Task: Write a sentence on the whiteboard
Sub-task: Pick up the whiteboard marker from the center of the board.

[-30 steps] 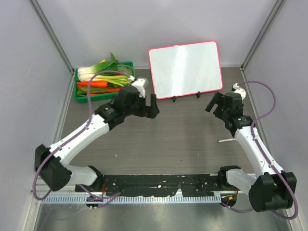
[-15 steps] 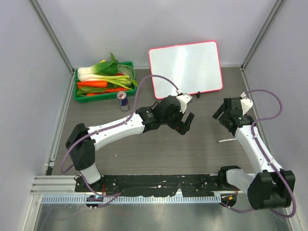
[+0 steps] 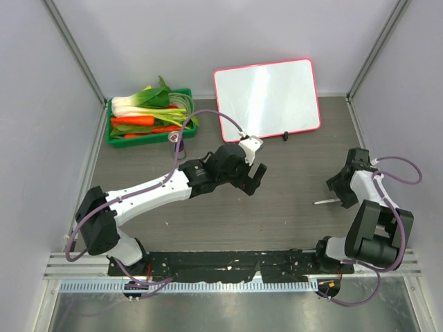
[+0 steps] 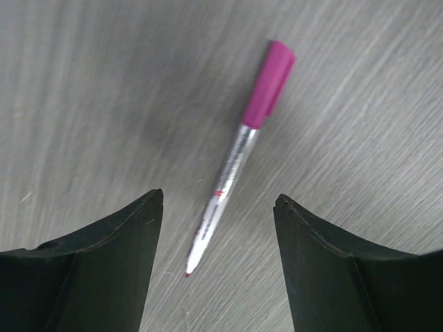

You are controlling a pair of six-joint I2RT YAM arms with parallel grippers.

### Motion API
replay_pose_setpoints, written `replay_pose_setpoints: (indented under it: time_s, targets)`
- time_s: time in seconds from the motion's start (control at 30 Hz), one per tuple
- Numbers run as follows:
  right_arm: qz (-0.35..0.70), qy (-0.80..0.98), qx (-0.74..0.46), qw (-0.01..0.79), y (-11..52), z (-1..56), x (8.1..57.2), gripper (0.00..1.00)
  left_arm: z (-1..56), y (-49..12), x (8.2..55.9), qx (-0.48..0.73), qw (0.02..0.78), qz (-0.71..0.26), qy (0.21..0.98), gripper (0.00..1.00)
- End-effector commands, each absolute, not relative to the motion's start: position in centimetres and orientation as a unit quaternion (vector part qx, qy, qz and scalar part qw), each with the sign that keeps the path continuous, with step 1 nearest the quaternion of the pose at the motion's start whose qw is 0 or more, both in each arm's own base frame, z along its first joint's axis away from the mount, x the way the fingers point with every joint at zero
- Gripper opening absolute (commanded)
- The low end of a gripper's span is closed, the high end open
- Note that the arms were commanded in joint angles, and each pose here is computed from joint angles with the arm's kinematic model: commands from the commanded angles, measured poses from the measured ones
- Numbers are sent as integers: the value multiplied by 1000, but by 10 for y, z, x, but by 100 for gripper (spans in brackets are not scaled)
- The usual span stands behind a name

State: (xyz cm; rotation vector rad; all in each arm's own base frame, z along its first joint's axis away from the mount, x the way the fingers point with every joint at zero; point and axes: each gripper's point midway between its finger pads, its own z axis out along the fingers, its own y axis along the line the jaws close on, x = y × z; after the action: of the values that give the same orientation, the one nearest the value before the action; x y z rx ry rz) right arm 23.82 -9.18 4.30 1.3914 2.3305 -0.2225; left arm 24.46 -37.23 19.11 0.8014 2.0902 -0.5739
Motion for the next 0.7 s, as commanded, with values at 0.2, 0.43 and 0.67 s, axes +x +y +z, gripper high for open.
replay_pose_setpoints:
  time_s: [0.2,0.43,0.67]
  targets:
    - [-59,840,512,171,-91,13,226,65,213,-358,249,304,441,-223,814,100]
    - [-79,852,500,132,-92,-11,217,56,216,-345,248,295,451,-208,816,100]
    - [-59,856,498,127,-86,-20,222,21,219,-330,249,295,462,-186,816,100]
